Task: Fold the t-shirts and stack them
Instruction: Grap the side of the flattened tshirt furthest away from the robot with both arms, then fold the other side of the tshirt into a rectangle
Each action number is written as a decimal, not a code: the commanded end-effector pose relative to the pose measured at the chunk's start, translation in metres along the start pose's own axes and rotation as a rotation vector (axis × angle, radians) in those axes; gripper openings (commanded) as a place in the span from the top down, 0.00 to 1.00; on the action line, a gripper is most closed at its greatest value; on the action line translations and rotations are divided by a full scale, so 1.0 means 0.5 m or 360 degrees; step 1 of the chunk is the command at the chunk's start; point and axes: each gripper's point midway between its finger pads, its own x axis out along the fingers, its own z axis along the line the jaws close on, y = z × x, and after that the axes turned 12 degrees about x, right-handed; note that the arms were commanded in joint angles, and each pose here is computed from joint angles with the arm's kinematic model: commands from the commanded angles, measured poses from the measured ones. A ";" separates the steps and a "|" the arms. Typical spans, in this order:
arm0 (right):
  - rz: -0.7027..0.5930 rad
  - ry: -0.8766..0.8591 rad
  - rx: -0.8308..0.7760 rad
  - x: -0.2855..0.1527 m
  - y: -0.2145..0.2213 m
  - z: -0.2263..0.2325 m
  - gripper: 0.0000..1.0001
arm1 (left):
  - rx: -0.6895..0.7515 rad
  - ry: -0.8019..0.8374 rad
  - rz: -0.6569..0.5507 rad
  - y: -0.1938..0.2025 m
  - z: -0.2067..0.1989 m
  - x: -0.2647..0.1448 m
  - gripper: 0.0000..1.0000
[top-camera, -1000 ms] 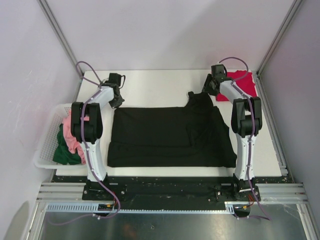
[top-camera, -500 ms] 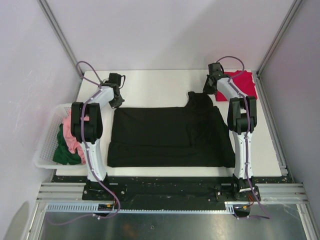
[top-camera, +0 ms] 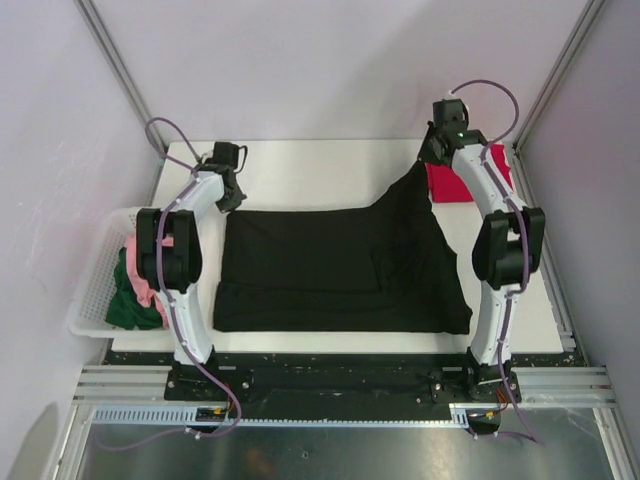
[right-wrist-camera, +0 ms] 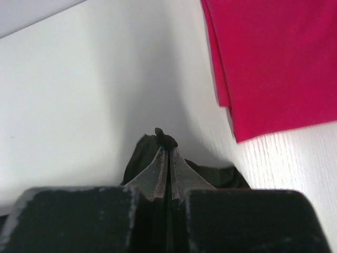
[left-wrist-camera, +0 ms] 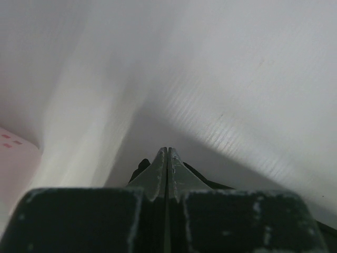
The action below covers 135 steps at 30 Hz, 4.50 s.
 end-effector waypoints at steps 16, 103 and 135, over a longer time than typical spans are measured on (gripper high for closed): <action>0.0097 0.0070 0.0079 -0.317 0.215 -0.176 1.00 | -0.0154 -0.0071 -0.0105 0.098 0.105 -0.119 1.00; 0.0317 -0.0033 0.0225 -0.386 0.403 -0.248 0.96 | -0.0216 0.0074 -0.0024 0.272 0.113 -0.110 0.71; 0.0325 -0.0057 0.0202 -0.383 0.403 -0.242 0.96 | -0.0184 -0.0125 -0.0009 0.265 0.150 -0.104 0.96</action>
